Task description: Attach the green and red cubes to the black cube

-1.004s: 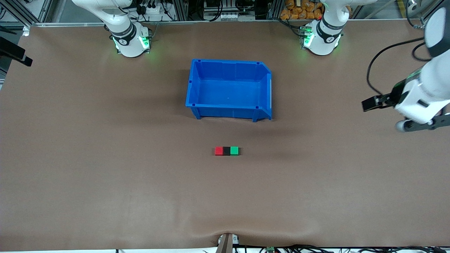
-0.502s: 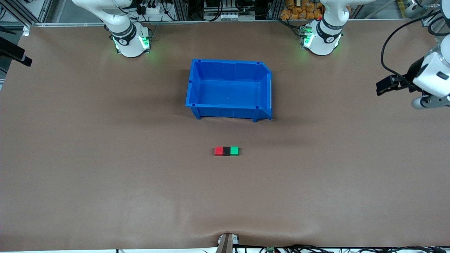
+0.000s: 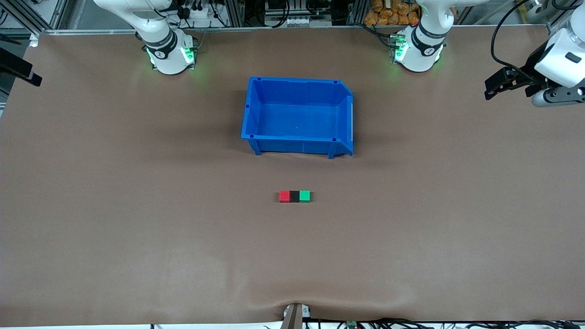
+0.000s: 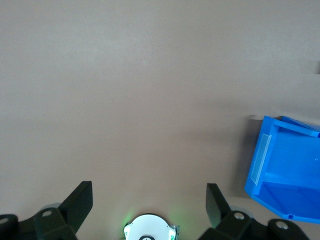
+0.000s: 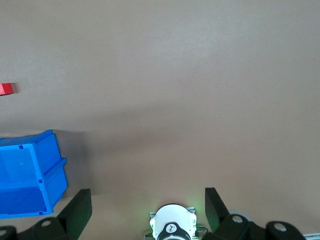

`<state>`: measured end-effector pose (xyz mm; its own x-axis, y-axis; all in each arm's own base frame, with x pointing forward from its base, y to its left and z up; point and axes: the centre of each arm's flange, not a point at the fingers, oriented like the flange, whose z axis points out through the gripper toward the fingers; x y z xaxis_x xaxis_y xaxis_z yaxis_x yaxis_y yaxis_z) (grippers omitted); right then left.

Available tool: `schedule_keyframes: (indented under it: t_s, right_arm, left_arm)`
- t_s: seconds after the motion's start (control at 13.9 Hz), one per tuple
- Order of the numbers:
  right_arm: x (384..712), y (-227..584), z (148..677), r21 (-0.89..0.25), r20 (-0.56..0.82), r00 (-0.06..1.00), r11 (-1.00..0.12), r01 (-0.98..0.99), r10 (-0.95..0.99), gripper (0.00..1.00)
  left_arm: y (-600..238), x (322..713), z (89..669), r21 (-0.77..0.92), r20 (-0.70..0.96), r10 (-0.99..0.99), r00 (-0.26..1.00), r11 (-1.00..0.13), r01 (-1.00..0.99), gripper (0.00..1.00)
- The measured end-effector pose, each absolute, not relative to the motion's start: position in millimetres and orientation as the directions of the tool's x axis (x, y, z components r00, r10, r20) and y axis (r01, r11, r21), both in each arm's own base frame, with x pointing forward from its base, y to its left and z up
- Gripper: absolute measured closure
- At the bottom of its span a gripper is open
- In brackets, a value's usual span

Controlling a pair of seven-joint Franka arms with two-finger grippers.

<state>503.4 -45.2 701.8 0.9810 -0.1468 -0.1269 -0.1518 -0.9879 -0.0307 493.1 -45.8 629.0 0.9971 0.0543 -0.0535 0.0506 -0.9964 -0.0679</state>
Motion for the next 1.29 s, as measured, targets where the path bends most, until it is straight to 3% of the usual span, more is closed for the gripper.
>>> schedule_keyframes:
  t_s: [1.29]
  right_arm:
    - [503.2, -46.5, 702.1, -0.031, -0.126, 0.981, -0.987, -0.155, -0.150, 0.00]
  left_arm:
    - [-53.6, 516.2, 647.4, -0.054, -0.031, 0.039, 0.999, -0.998, 0.037, 0.00]
